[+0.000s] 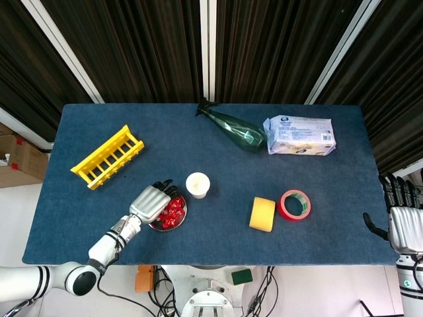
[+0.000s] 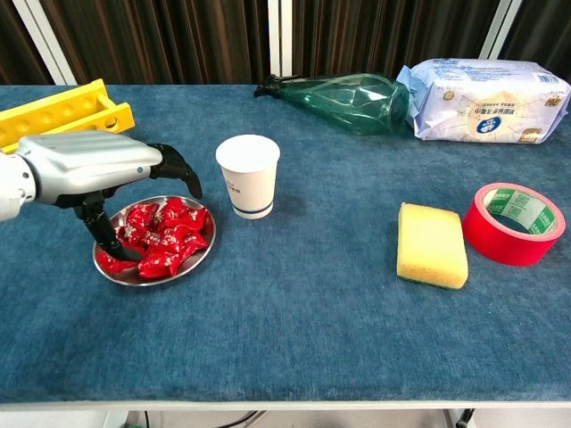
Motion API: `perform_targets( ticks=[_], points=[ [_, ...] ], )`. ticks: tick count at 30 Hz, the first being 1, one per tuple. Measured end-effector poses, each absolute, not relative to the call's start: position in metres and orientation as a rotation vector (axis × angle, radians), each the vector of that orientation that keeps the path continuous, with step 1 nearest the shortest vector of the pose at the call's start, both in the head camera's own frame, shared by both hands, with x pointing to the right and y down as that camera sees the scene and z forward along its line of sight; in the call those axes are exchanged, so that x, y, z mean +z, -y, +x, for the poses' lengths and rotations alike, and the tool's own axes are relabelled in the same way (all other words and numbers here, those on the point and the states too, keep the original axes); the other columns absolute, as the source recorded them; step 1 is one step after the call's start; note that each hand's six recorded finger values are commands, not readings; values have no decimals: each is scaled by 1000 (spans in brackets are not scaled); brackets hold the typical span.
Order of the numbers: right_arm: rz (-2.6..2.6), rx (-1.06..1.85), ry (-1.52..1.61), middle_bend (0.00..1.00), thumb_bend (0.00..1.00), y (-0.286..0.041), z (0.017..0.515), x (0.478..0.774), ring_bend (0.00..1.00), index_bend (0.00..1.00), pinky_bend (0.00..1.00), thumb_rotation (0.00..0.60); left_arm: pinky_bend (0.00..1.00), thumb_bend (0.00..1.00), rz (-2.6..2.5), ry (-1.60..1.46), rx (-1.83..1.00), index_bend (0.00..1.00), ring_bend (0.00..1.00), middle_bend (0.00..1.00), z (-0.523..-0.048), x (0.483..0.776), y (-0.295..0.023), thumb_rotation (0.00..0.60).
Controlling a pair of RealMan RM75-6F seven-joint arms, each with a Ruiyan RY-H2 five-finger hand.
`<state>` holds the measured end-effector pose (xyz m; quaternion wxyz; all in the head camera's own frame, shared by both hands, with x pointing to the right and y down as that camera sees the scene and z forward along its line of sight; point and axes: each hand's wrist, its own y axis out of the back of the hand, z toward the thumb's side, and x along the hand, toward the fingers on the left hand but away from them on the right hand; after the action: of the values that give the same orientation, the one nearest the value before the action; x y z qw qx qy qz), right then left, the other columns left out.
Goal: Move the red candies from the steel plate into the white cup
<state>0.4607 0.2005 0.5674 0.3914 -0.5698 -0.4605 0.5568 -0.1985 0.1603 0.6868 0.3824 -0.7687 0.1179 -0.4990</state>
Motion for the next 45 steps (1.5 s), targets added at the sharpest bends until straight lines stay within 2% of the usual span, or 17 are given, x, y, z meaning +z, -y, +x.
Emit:
perform_targets(
  ticks=[23, 32, 45],
  points=[
    [-1470, 1429, 1189, 0, 301, -202, 463, 567, 0, 0, 0, 600, 210, 265, -1921, -270, -1310, 338, 59, 340, -196, 697, -157, 600],
    [-1466, 1432, 1203, 0, 303, -202, 463, 567, 0, 0, 0, 600, 210, 283, -1901, -271, -1309, 399, 90, 382, -196, 698, -157, 600],
    [-1482, 1442, 1200, 0, 315, -202, 463, 568, 0, 0, 0, 600, 216, 308, -1882, -255, -1306, 437, 134, 442, -194, 701, -160, 600]
  ],
)
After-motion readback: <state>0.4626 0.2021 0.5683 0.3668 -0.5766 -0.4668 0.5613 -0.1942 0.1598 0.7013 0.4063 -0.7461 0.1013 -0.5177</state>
